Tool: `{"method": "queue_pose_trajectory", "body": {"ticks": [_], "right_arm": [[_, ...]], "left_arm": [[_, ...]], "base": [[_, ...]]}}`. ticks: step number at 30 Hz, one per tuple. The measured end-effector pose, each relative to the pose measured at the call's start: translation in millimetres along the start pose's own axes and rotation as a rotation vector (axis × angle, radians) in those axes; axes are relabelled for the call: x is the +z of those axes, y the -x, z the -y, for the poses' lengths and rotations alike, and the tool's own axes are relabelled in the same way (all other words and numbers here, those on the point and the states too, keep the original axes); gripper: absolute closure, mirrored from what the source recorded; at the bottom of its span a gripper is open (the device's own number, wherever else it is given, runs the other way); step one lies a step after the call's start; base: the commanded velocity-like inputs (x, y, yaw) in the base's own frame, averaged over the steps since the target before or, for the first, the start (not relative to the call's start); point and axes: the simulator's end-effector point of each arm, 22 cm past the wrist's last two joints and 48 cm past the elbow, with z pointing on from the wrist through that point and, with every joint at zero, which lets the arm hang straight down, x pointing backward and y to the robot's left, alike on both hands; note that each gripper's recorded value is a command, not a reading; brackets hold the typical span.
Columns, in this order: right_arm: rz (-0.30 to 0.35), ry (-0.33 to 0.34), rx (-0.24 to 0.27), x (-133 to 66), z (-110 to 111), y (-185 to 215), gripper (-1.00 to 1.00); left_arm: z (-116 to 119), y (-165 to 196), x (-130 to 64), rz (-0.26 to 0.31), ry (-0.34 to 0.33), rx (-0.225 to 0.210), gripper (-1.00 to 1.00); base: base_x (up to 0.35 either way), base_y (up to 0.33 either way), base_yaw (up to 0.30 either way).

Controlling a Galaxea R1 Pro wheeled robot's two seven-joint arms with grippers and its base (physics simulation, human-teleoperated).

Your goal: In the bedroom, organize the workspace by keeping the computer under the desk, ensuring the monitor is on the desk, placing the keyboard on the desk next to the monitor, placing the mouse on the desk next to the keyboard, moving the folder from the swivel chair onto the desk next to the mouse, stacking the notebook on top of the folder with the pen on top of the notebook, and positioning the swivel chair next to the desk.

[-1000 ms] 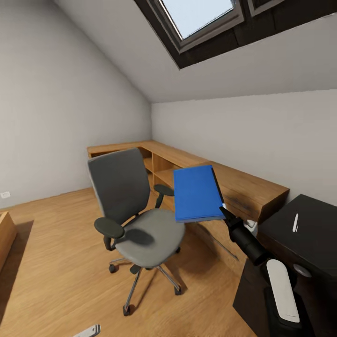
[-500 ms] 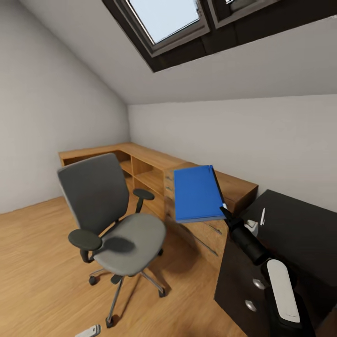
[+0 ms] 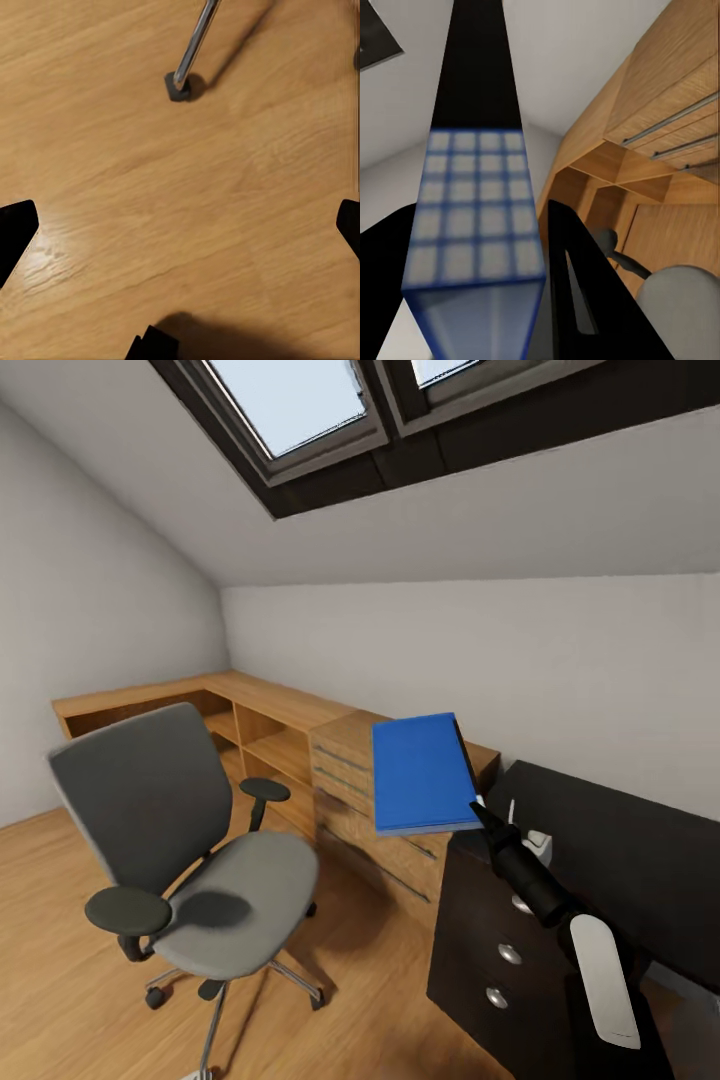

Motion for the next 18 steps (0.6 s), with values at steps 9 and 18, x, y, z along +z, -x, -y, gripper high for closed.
{"method": "queue_pose_trajectory", "body": {"ticks": [9, 18], "right_arm": [[0.001, -0.001, -0.001, 3.1, -15, 8, 1.00], [0.003, -0.002, 0.000, 6.0, -30, 14, 1.00]], "left_arm": [[-1, 10, -13.4, -0.001, 0.001, -0.002, -1.00], [0, 19, -27.1, 0.000, 0.000, 0.005, -1.00]], "base": [[0.079, 0.178, -0.298], [0.004, 0.010, -0.300]]}}
